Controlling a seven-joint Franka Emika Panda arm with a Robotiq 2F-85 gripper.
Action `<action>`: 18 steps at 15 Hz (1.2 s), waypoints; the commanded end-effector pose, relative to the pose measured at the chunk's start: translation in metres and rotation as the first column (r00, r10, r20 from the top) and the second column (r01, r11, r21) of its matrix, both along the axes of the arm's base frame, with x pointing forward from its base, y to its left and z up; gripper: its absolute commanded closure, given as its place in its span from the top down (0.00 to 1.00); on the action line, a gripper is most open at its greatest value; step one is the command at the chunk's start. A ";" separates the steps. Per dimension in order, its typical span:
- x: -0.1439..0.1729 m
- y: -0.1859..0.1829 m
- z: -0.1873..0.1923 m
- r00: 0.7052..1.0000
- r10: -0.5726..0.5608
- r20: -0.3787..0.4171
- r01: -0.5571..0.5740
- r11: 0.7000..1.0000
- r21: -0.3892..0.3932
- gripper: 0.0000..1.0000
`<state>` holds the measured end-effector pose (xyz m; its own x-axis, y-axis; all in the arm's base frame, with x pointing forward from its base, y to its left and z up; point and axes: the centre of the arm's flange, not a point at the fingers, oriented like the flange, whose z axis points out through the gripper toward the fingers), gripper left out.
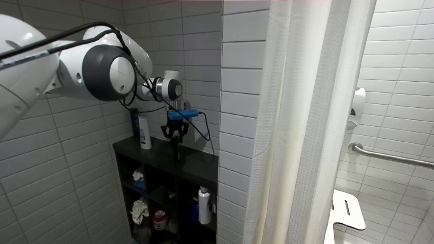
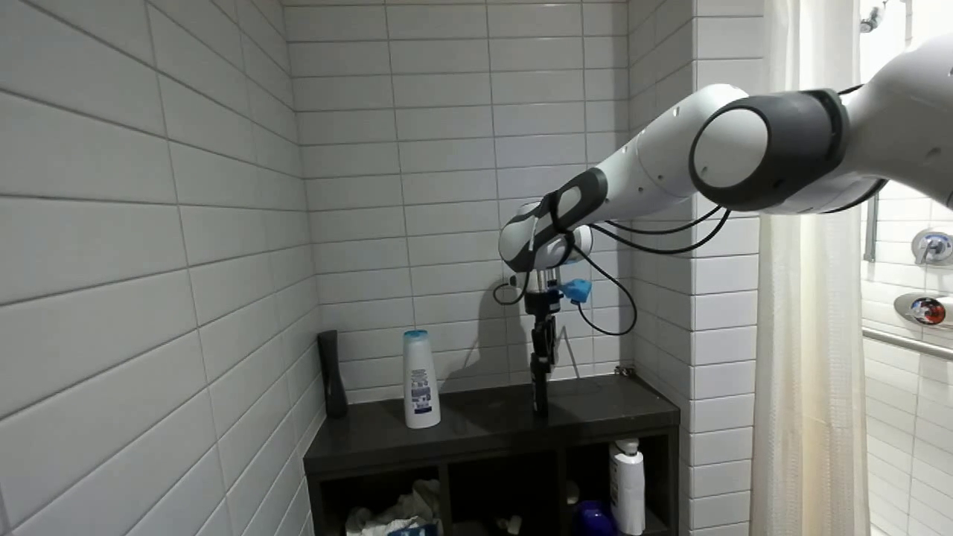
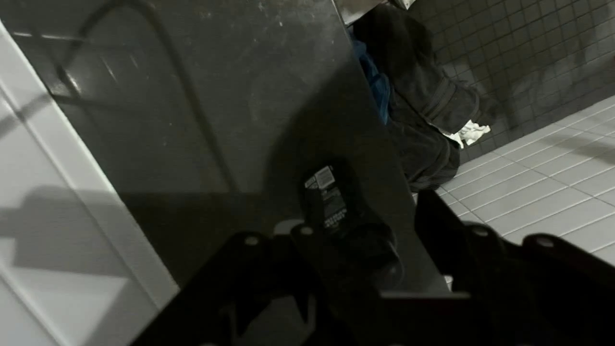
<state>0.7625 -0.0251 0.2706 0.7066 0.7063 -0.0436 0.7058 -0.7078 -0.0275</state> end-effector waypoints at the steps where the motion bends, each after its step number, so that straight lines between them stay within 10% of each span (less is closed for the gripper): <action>1: 0.004 0.007 0.012 1.000 0.010 0.023 -0.010 1.000 0.019 0.85; 8: 0.014 0.032 0.020 0.999 -0.015 0.039 0.010 0.990 0.140 1.00; 18: 0.014 0.038 0.022 0.992 -0.123 -0.032 0.126 0.987 0.097 1.00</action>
